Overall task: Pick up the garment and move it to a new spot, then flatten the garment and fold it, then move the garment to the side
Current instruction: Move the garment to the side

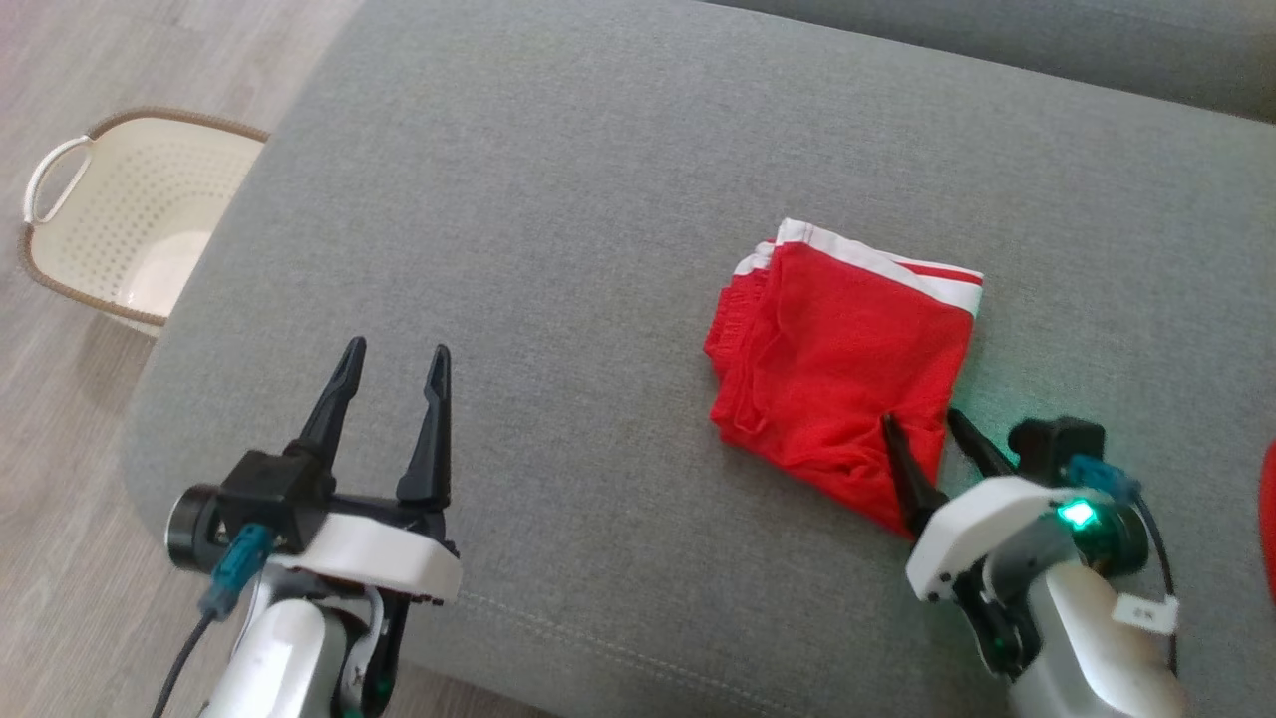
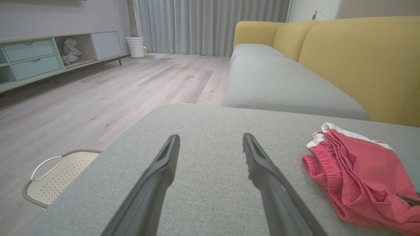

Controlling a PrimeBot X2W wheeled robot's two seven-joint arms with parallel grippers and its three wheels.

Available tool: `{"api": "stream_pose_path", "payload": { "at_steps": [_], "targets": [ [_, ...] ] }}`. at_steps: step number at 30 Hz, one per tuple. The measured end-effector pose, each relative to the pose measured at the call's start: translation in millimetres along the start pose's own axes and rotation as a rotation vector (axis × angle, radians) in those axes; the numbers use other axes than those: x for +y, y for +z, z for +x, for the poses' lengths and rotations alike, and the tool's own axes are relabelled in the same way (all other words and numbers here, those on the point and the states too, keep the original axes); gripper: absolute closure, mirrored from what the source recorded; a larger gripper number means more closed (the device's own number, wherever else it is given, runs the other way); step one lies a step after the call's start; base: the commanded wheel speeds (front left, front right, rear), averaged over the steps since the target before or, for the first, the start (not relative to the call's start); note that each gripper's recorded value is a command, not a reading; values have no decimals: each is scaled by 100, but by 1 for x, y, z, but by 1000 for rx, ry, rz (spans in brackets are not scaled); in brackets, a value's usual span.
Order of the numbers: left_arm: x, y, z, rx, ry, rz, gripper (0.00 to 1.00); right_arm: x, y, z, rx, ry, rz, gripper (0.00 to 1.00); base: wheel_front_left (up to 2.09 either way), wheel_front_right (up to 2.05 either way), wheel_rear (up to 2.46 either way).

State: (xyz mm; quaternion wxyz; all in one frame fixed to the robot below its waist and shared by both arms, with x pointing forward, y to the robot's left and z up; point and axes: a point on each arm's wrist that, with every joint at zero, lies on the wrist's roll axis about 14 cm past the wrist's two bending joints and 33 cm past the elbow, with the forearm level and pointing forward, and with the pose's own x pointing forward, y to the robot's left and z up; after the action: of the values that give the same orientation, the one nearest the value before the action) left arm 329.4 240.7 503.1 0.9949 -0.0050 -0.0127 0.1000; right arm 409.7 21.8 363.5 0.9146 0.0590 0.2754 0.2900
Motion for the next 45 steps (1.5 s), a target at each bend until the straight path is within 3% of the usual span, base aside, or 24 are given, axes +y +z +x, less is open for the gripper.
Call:
{"api": "stream_pose_path", "payload": {
  "at_steps": [1, 2, 11, 18, 28, 33, 40, 45],
  "targets": [
    [0, -1, 1, 2, -1, 0, 0, 0, 1, 1, 4, 1, 1, 73, 0, 0, 0],
    [-1, -2, 2, 4, -2, -1, 0, 0, 3, 2, 1, 2, 2, 100, 0, 0, 0],
    [-26, -5, 19, 4, -80, -19, 0, -10, 4, -13, -31, -25, 10, 100, 0, 0, 0],
    [-71, -4, 39, -13, -216, -48, 0, -37, 19, -39, -69, -114, -88, 100, 0, 0, 0],
    [-155, -6, 63, -24, -442, -113, 0, -132, 21, -127, 8, -371, -231, 100, 0, 0, 0],
    [-190, -8, 73, -27, -532, -144, 0, -173, 41, -168, 28, -482, -307, 100, 0, 0, 0],
    [-207, -32, 79, 27, -578, -159, 0, -223, 103, -195, -32, -621, -356, 100, 0, 0, 0],
    [-207, -35, 89, 22, -573, -159, 0, -270, 96, -222, 11, -754, -272, 100, 0, 0, 0]
  ]
}}
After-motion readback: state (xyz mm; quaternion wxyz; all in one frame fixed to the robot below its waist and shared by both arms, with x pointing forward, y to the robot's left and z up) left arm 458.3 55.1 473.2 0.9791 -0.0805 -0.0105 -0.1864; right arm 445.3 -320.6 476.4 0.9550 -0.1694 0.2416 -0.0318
